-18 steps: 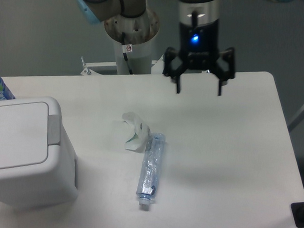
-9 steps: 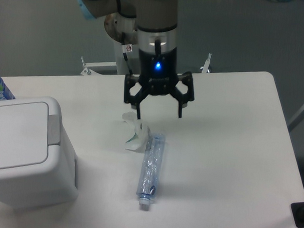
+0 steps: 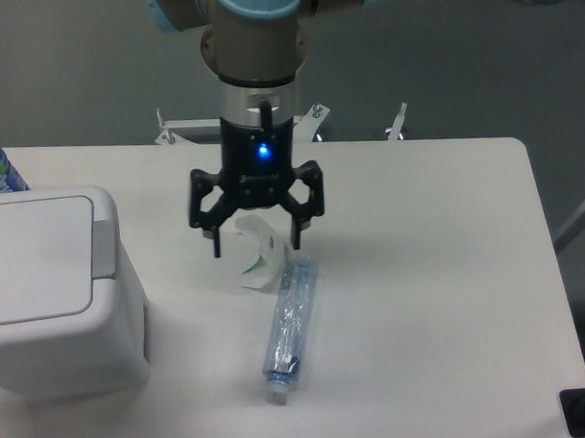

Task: Open the trash can
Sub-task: 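Move the open gripper down and across toward the white trash can lid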

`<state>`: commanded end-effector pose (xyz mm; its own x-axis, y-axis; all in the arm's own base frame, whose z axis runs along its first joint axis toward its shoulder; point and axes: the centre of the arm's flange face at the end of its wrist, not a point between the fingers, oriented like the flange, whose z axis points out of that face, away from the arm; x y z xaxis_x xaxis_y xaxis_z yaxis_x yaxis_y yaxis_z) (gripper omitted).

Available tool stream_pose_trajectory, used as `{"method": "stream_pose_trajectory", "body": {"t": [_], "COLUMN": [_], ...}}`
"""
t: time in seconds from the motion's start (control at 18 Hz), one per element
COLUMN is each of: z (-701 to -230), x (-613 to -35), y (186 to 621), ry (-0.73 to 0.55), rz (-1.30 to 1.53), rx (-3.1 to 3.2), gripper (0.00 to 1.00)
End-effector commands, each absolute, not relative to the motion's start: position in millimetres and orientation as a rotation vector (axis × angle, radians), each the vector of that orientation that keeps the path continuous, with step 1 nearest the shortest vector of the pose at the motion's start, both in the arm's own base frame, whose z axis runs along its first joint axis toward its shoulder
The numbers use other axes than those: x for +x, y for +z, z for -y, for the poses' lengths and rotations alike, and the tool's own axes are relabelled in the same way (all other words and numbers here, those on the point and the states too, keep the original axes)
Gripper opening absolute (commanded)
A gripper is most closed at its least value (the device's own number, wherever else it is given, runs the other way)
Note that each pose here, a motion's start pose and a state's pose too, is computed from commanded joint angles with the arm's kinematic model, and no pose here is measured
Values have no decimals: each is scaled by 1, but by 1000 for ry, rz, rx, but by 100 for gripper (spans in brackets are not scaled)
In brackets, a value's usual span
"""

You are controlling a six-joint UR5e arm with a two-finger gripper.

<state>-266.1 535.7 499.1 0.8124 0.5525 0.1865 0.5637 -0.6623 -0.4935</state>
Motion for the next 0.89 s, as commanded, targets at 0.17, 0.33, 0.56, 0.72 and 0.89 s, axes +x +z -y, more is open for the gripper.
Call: {"method": "stream_pose_trajectory", "body": {"t": [0.17, 0.33, 0.56, 0.72, 0.89], "z": [-545, -557, -567, -573, -574], "x": [-245, -230, -217, -207, -207], "y": [498, 491, 494, 488, 490], "ry": [-56, -73, -91, -100, -93], "rz": [821, 784, 782, 762, 756], "rx": [-2456, -2479, -2475, -2491, -2475], "gripper": [100, 100, 100, 100, 100]}}
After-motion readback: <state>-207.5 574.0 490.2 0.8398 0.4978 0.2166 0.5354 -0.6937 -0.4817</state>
